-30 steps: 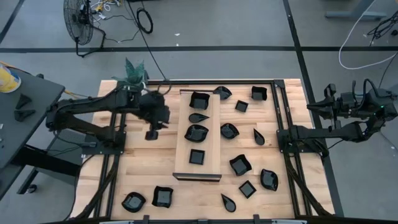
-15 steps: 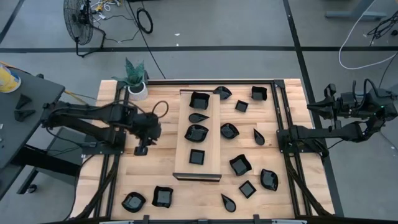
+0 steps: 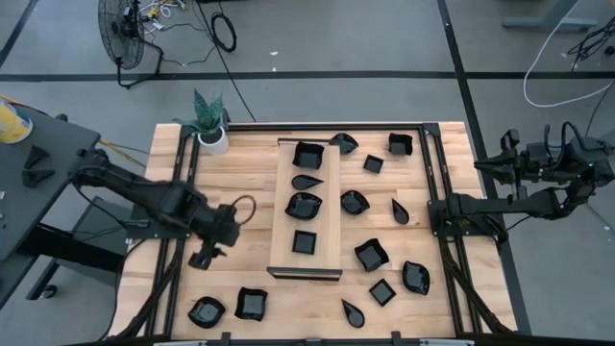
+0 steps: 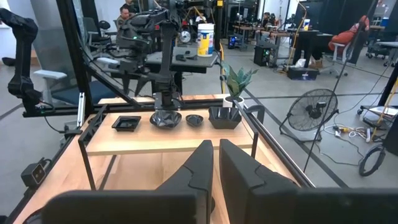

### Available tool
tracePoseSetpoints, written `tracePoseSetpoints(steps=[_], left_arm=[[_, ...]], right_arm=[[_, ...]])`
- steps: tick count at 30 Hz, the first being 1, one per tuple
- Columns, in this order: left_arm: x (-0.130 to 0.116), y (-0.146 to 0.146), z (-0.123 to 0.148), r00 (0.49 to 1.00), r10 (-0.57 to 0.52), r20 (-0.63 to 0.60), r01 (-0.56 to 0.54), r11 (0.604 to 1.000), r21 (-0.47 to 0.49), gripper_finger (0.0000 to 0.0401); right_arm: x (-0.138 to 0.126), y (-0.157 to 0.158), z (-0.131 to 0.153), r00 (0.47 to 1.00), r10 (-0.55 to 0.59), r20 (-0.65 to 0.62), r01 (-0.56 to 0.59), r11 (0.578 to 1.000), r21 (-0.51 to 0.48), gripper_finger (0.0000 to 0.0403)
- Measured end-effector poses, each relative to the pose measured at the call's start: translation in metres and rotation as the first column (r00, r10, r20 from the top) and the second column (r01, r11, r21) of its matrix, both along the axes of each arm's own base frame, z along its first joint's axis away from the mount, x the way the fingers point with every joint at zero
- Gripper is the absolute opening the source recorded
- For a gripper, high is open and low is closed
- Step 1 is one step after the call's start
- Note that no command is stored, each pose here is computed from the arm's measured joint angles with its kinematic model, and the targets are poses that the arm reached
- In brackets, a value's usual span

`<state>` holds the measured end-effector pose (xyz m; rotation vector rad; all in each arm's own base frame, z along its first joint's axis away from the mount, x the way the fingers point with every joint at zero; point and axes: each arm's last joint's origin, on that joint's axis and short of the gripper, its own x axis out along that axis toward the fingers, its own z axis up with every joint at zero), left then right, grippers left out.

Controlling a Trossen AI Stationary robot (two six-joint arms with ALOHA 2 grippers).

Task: Pick & Place Mini shaped plates
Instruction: Stack the leaf shaped plate on top of the leaf shaped plate on the shelf

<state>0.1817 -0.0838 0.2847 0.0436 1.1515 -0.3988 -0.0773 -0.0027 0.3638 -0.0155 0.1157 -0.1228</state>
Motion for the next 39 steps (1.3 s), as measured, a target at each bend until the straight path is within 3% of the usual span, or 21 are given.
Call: tracePoseSetpoints(steps=[5, 14, 25, 31, 39], left_arm=[[-0.009, -0.018, -0.001, 0.996, 0.085, -0.027, -0.086, 0.996, -0.009, 0.0216], [-0.017, -0.042, -0.008, 0.956, 0.247, -0.161, -0.260, 0.963, -0.064, 0.0215], [-0.029, -0.083, -0.030, 0.969, 0.113, -0.221, -0.110, 0.994, 0.028, 0.0195], [-0.033, -0.101, -0.046, 0.973, 0.090, -0.212, -0.064, 0.990, 0.126, 0.0195], [-0.034, -0.123, -0.066, 0.973, 0.041, -0.226, -0.006, 0.988, 0.155, 0.0195]], right_arm=[[0.000, 0.000, 0.000, 1.000, 0.000, 0.001, 0.000, 1.000, 0.000, 0.0034], [0.000, 0.000, 0.000, 1.000, 0.000, 0.000, 0.000, 1.000, 0.000, 0.0034], [0.000, 0.000, 0.000, 1.000, 0.000, 0.001, 0.000, 1.000, 0.000, 0.0034], [0.000, 0.000, 0.000, 1.000, 0.000, 0.000, 0.000, 1.000, 0.000, 0.0034], [0.000, 0.000, 0.000, 1.000, 0.000, 0.000, 0.000, 1.000, 0.000, 0.0034]])
